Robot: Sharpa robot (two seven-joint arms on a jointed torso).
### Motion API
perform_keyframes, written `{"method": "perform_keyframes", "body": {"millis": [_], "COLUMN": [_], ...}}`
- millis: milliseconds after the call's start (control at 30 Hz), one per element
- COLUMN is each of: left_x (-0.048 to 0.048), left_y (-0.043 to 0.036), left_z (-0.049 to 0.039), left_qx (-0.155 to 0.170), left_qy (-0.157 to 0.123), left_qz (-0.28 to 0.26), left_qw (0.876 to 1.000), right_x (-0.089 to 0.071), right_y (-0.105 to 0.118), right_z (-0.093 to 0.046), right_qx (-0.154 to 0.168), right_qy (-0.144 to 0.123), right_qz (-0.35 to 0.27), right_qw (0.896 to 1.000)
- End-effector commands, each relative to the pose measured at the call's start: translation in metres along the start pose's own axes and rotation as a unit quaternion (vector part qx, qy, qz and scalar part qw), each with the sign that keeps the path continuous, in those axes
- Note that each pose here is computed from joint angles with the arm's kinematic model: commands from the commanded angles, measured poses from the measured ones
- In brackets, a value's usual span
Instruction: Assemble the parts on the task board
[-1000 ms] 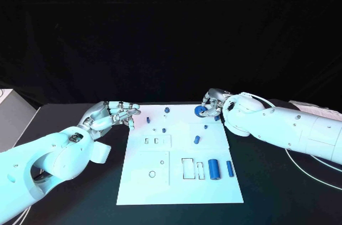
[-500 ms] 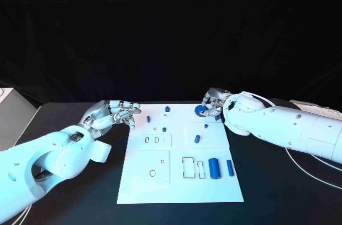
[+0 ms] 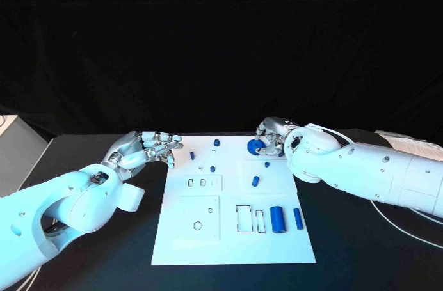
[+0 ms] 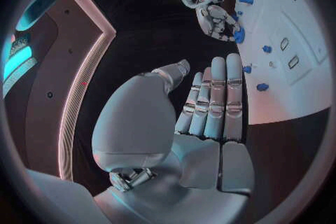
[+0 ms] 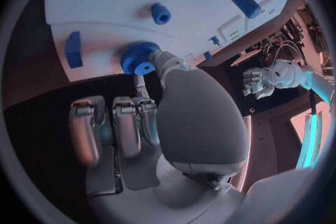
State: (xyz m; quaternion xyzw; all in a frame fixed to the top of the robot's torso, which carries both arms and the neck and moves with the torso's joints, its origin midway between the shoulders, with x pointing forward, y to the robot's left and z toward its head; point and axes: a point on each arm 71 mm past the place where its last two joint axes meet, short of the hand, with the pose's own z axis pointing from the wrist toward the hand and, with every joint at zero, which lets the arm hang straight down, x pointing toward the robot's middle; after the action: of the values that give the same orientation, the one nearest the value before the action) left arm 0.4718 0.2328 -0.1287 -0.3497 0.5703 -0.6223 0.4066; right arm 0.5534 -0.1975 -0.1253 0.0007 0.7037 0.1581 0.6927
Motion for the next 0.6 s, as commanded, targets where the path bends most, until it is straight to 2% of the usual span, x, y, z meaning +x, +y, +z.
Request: {"method": "perform_keyframes", "body": {"millis": [33,233,467,600], "left_x": [0.0025,0.0026,0.0037,0.0047], "left_y": [-0.0009,-0.0008,-0.0010,-0.0010], "left_z": [0.0007,0.0009,0.0011,0.0015], "left_qx": [0.003,0.003,0.004,0.004], "left_qy": [0.010,0.010,0.011,0.012], "left_qz": [-0.001,-0.001,-0.002,-0.003], "left_qw": [1.000,1.000,1.000,1.000], "right_x": [-0.006,-0.010,-0.001,0.007], "right_y": [0.013,0.039,0.077,0.091], "right_z": [-0.004,-0.009,-0.007,-0.004], "right_qx": [-0.036,-0.075,-0.116,-0.125], "right_qy": [-0.041,-0.065,-0.067,-0.066], "right_qz": [-0.026,-0.033,-0.037,-0.041], "right_qw": [0.998,0.995,0.990,0.989]}}
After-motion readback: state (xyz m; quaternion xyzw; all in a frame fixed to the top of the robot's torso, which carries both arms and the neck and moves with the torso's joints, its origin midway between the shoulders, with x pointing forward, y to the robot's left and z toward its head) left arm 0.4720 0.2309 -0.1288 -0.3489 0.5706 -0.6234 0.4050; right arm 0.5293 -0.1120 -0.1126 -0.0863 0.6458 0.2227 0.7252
